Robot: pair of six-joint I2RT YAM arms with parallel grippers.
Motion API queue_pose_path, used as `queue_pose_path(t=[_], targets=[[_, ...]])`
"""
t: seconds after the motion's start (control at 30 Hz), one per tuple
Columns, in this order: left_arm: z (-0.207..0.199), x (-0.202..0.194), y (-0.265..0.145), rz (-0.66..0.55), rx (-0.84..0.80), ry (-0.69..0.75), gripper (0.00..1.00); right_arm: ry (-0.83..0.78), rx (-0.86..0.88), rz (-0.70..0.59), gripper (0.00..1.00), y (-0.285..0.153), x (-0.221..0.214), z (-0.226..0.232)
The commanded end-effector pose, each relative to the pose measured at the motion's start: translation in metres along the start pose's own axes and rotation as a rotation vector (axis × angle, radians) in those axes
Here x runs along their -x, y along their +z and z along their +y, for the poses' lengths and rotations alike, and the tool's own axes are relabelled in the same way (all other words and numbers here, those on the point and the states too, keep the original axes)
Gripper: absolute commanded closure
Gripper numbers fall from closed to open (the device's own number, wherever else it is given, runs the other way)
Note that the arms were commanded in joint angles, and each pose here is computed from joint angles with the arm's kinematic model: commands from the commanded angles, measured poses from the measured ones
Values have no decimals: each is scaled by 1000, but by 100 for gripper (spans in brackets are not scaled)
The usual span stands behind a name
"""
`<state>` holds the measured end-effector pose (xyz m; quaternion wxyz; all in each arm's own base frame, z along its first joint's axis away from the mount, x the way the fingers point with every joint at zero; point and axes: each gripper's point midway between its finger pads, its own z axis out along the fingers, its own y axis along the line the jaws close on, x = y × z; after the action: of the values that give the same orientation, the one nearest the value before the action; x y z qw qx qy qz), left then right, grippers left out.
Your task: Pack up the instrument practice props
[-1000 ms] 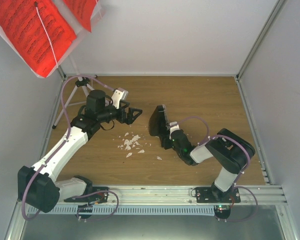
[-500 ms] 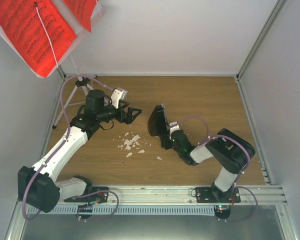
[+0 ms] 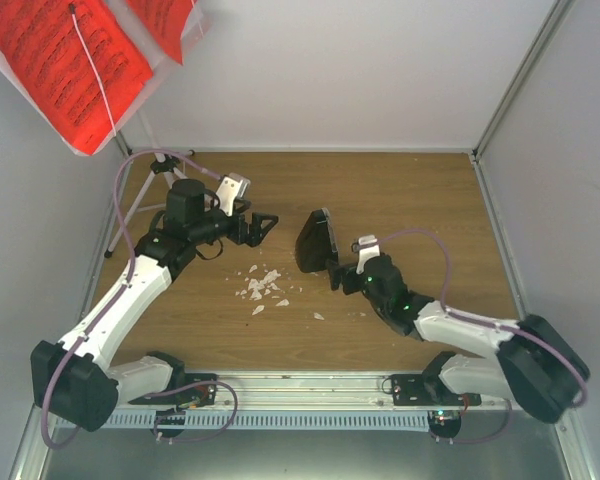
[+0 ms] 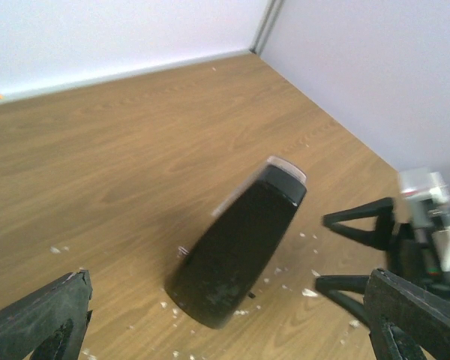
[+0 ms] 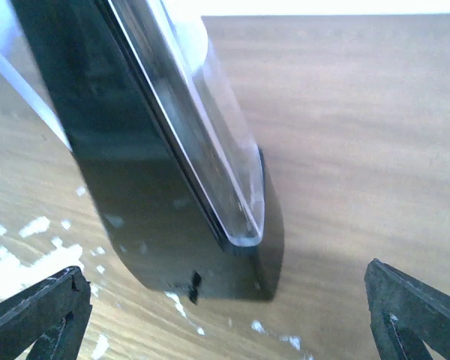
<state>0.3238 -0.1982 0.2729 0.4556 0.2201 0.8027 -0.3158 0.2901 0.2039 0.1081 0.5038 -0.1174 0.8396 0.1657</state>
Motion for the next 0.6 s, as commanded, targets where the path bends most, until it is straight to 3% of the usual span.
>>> queue_pose_path(t=[0.0, 0.1, 0.3, 0.57], targets=[[12, 33, -19, -100, 121, 70, 1, -5, -1, -24, 0, -23, 51, 8], [20, 30, -21, -94, 147, 58, 1, 11, 11, -34, 0, -27, 101, 20], [21, 28, -26, -105, 150, 53, 1, 35, 26, 61, 0, -1, 133, 40], [23, 25, -28, -102, 154, 47, 1, -25, -87, 197, 2, 36, 119, 32]])
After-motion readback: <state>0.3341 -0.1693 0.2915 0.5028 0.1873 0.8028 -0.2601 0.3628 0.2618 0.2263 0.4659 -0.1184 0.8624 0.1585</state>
